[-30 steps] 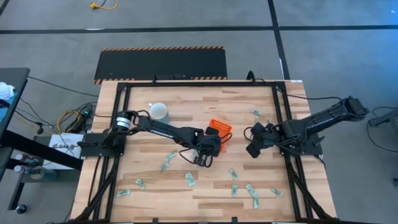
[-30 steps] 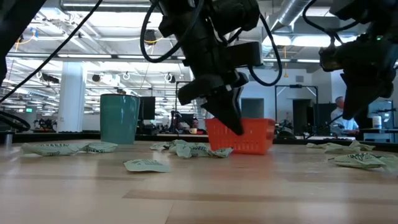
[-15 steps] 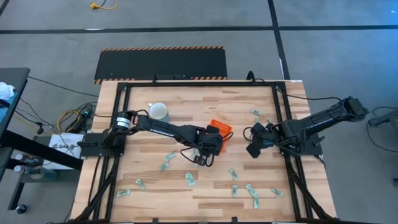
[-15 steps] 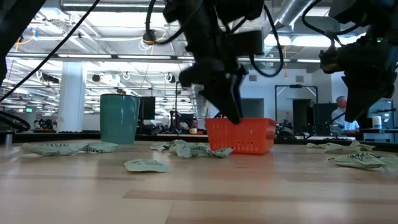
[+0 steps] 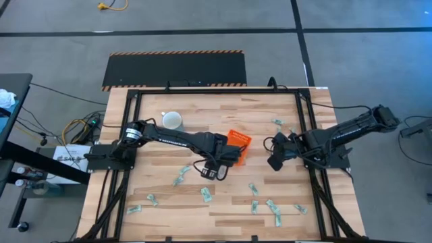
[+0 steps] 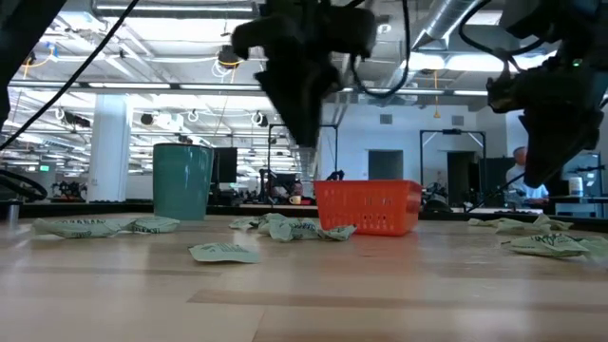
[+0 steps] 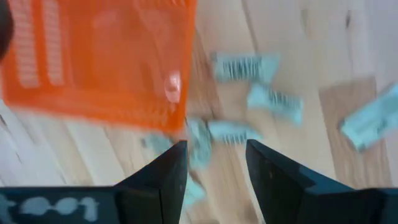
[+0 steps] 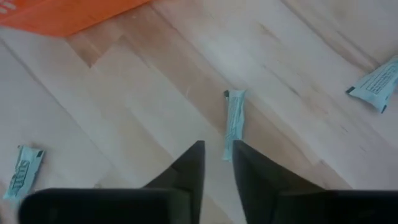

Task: Pick and place Stevia / Truvia into bins
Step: Put the stevia packet into the basket

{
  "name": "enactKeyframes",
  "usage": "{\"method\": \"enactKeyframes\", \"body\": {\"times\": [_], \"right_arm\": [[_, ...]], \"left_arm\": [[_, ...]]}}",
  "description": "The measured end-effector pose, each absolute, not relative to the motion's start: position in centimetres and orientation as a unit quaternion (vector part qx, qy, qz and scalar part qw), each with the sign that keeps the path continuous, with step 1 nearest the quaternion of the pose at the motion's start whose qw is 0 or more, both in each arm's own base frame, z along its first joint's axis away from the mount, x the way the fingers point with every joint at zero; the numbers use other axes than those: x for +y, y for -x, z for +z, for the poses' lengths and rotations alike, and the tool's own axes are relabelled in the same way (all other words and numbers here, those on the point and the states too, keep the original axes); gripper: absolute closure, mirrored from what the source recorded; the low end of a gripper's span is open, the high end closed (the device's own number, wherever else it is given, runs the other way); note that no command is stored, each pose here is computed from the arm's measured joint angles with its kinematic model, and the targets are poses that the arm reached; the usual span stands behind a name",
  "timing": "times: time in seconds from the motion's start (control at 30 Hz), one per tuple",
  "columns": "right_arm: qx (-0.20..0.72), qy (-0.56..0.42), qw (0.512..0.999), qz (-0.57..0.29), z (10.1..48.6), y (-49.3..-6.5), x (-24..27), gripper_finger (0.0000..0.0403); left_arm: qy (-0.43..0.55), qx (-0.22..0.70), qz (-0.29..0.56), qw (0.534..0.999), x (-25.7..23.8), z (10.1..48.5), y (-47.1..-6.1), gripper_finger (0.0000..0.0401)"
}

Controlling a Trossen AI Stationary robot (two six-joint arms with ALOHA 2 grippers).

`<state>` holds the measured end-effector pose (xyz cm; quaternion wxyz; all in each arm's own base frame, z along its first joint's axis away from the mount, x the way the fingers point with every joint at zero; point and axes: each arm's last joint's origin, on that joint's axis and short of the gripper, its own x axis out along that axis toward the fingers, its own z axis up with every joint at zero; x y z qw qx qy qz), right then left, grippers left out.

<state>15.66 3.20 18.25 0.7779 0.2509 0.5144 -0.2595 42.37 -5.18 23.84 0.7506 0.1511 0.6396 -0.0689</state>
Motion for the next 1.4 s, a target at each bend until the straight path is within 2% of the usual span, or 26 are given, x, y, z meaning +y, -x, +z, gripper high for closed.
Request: {"method": "enactKeyframes", "body": {"times": [0.23,0.47,0.57,0.67,0.9,1.1,1.4], "right_arm": [[0.524,-0.274,0.762,-0.266,18.2,-15.8,1.8,0.0265],[0.529,-0.263,0.762,-0.265,18.2,-15.9,0.8,0.0261],[0.539,-0.259,0.759,-0.256,18.0,-16.1,0.6,0.0266],[0.554,-0.253,0.751,-0.254,17.5,-16.4,0.5,0.0271],[0.594,-0.235,0.725,-0.258,15.7,-17.3,0.5,0.0274],[0.599,-0.239,0.724,-0.245,15.0,-18.1,0.8,0.0274],[0.612,-0.238,0.713,-0.245,14.0,-18.7,1.0,0.0275]], "left_arm": [[-0.129,0.673,-0.044,0.727,-5.0,24.2,-41.3,0.0246],[-0.116,0.661,0.006,0.742,-4.6,26.6,-38.6,0.0247],[-0.113,0.635,0.046,0.763,-4.2,27.7,-36.2,0.0247],[-0.1,0.581,0.08,0.804,-3.8,28.3,-33.7,0.0247],[-0.042,0.447,0.098,0.888,-3.1,27.2,-28.4,0.0247],[-0.028,0.405,0.091,0.909,-2.8,24.8,-25.5,0.0247],[-0.004,0.368,0.055,0.928,-2.9,22.6,-24.7,0.0247]]}}
